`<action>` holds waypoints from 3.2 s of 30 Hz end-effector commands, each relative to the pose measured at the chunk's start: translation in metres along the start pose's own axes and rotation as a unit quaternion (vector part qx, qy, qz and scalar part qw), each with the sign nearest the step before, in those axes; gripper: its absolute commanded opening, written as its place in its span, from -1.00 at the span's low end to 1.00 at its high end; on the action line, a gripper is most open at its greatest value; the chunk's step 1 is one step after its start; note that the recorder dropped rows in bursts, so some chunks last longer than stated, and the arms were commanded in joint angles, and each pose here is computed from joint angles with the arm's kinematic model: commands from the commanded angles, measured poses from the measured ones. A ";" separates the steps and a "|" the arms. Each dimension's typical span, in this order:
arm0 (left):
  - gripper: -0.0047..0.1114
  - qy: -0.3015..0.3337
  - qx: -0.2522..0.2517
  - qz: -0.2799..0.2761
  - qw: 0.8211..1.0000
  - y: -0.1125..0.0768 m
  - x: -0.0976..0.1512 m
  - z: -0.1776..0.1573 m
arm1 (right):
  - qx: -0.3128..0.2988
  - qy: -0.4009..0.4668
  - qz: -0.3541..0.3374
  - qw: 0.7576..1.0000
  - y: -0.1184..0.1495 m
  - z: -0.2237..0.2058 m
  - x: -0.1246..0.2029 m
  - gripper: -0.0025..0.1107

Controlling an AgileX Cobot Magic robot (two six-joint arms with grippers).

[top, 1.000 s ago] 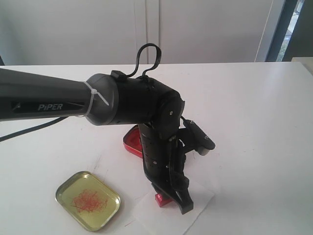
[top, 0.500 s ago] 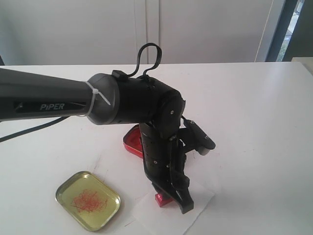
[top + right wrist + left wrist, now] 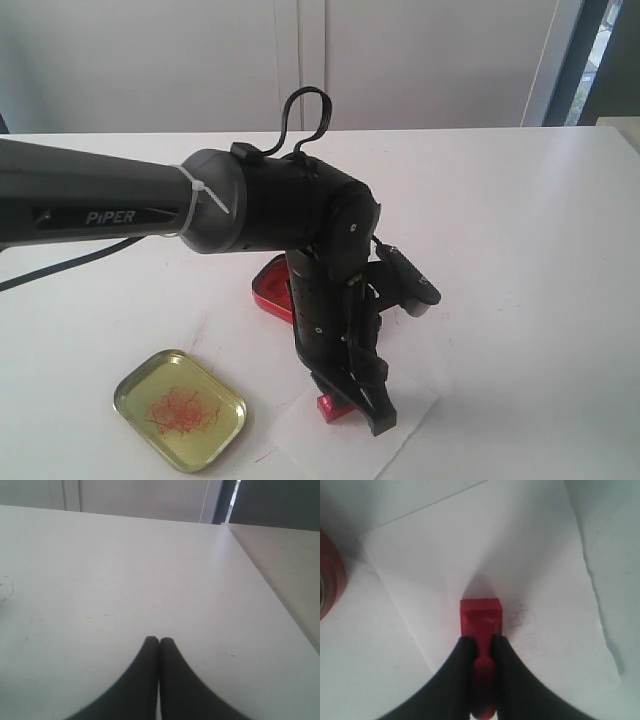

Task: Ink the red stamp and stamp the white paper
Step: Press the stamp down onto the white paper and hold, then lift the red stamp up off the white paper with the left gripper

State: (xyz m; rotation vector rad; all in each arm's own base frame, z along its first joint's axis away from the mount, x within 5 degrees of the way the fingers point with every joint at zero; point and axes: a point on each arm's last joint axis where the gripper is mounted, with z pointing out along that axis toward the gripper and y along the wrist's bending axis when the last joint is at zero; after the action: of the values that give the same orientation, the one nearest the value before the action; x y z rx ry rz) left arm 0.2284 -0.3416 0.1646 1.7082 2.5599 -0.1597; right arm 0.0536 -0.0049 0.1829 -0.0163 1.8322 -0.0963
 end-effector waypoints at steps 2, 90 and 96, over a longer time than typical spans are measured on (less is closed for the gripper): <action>-0.92 0.029 0.010 -0.007 1.000 0.001 0.005 0.032 | 0.000 -0.005 -0.005 1.000 0.000 0.000 0.000 -0.96; -0.92 -0.062 0.015 -0.030 0.998 0.006 0.000 -0.042 | 0.000 -0.005 -0.005 1.000 0.000 0.000 0.000 -0.96; -0.92 -0.080 0.009 -0.027 0.996 0.005 0.001 -0.056 | 0.000 -0.005 -0.005 1.000 0.000 0.000 0.000 -0.96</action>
State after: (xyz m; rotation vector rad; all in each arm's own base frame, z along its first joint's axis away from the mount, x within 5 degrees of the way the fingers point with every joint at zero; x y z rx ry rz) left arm 0.2342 -0.3344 0.2087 1.5684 2.5057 -0.3043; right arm 0.0536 -0.0049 0.1829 -0.0163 1.8322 -0.0963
